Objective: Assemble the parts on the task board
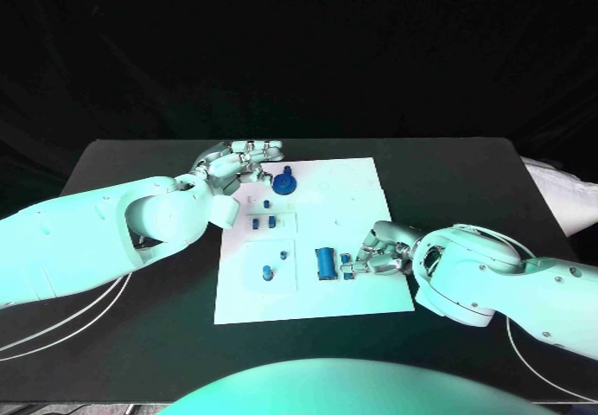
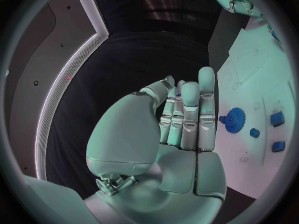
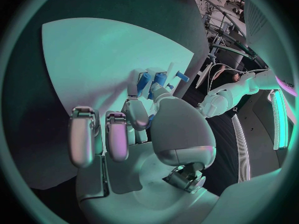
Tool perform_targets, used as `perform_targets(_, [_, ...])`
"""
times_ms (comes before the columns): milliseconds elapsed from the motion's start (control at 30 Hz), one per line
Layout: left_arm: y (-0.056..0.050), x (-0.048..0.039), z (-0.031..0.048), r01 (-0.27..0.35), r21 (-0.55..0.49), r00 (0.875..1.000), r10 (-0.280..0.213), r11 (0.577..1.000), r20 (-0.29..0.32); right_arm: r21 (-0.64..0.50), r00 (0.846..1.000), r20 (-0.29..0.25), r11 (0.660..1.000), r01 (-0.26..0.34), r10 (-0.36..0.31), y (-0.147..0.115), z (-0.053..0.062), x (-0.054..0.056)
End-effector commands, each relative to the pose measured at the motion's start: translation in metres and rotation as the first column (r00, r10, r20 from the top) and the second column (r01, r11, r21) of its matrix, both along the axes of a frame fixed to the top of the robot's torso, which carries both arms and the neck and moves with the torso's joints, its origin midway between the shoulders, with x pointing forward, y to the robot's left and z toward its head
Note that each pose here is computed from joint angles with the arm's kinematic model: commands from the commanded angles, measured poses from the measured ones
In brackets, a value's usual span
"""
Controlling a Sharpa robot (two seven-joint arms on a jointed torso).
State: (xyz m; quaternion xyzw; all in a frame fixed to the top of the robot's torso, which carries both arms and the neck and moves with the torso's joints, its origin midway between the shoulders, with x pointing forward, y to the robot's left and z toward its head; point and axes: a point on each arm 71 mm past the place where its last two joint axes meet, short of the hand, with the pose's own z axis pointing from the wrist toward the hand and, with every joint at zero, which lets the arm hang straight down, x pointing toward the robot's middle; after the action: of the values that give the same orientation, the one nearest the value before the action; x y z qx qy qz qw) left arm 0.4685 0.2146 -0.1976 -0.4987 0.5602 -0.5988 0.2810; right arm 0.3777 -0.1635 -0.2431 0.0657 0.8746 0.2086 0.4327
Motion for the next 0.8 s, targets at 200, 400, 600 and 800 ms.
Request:
perform_targets(200, [-0.0019,-0.0003,0.0008,0.019,-0.008,1.000,-0.019,1.000,0.007,-0.003,0.999,0.001,0.999,-0.035,0.035,-0.0014,-0.0006,-0.0051])
perform_targets(400, [-0.0019,0.0000,0.0006,0.019,-0.007,1.000,-0.019,1.000,0.007,-0.005,0.999,-0.002,0.999,-0.035,0.035,-0.0020,-0.0015,-0.0051])
perform_targets(600, [-0.0017,0.0002,0.0005,0.019,-0.006,1.000,-0.019,1.000,0.007,-0.016,0.999,-0.007,0.999,-0.036,0.036,-0.0032,-0.0032,-0.0037])
perform_targets(800, [-0.0018,0.0000,0.0005,0.020,-0.005,1.000,-0.020,1.000,0.007,-0.033,0.999,-0.001,0.999,-0.033,0.033,-0.0048,-0.0059,0.0010])
